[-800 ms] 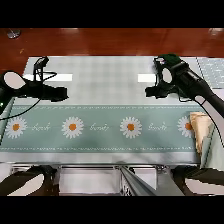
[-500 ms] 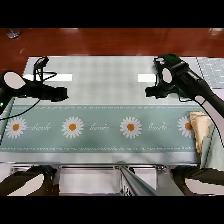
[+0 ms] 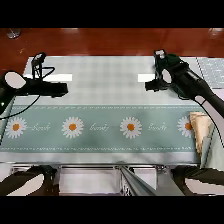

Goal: Fold the shirts.

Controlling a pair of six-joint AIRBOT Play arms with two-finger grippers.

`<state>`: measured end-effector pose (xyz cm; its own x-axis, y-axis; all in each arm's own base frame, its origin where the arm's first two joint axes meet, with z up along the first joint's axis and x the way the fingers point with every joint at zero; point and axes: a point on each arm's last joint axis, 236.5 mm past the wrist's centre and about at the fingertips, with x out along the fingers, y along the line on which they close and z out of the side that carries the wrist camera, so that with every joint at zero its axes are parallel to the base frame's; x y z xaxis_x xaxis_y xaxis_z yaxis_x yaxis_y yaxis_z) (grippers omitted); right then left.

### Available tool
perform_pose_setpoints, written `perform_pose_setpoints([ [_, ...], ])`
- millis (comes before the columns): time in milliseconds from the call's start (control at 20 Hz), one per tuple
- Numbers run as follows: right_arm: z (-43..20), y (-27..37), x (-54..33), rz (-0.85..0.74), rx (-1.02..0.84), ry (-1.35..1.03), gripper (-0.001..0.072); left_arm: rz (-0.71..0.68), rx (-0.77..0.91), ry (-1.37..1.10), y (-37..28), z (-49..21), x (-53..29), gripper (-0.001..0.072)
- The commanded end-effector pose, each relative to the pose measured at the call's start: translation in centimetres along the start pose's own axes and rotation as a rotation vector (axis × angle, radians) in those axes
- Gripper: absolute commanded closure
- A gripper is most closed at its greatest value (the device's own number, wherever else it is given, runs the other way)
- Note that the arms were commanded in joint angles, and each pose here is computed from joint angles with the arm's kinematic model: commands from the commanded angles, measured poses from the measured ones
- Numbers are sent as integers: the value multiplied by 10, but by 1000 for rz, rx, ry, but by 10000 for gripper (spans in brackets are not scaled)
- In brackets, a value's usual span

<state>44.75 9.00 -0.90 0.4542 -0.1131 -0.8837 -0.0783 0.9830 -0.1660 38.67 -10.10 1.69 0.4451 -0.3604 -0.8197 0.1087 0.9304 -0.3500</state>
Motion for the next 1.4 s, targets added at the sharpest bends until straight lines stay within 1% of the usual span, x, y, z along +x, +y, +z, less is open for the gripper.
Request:
perform_pose_setpoints([
  [0, 83, -43, -8, -104, -3, -346, 80, 6, -13, -104, 2, 25, 1, 649],
  [50, 94, -75, -5, -131, 110, -379, 80, 13, -13, -140, 4, 33, 0, 568],
  [100, 99, -106, 2, -148, 219, -379, 80, 17, -15, -164, 5, 39, 0, 334],
  [150, 101, -139, 13, -163, 311, -364, 80, 23, -18, -187, 7, 45, 0, 9],
  [250, 105, -181, 37, -143, 437, -320, 80, 34, -17, -206, 12, 50, 3, 5],
  [350, 97, -197, 73, -103, 511, -225, 81, 39, -15, -194, 14, 47, 7, 5],
  [500, 57, -188, 124, -61, 517, 9, 82, 42, -16, -187, 15, 46, 9, 5],
  [550, 41, -180, 133, -44, 505, 97, 97, 43, -15, -188, 15, 46, 9, 5],
  [600, 28, -171, 137, -22, 488, 169, 172, 42, -15, -185, 15, 45, 9, 5],
  [650, 22, -163, 135, 13, 459, 212, 328, 40, -15, -176, 14, 44, 9, 5],
  [700, 25, -155, 127, 56, 422, 227, 634, 34, -11, -158, 12, 42, 8, 5],
  [750, 36, -153, 112, 90, 413, 209, 694, 26, -8, -129, 10, 40, 2, 5],
  [850, 82, -159, 55, 113, 373, 70, 694, 16, -14, -89, 12, 49, -25, 6],
  [950, 138, -151, -36, 156, 316, -158, 694, 24, -25, -116, 20, 67, -67, 6],
  [1050, 174, -126, -143, 210, 226, -389, 695, 44, -10, -182, 23, 69, -110, 6],
  [1100, 180, -114, -192, 213, 180, -477, 695, 53, 6, -206, 21, 60, -126, 6],
  [1200, 170, -86, -263, 243, 107, -562, 695, 54, 14, -229, 13, 29, -140, 6],
  [1350, 158, -27, -349, 343, -27, -712, 695, 42, 26, -221, 3, -22, -139, 6],
])
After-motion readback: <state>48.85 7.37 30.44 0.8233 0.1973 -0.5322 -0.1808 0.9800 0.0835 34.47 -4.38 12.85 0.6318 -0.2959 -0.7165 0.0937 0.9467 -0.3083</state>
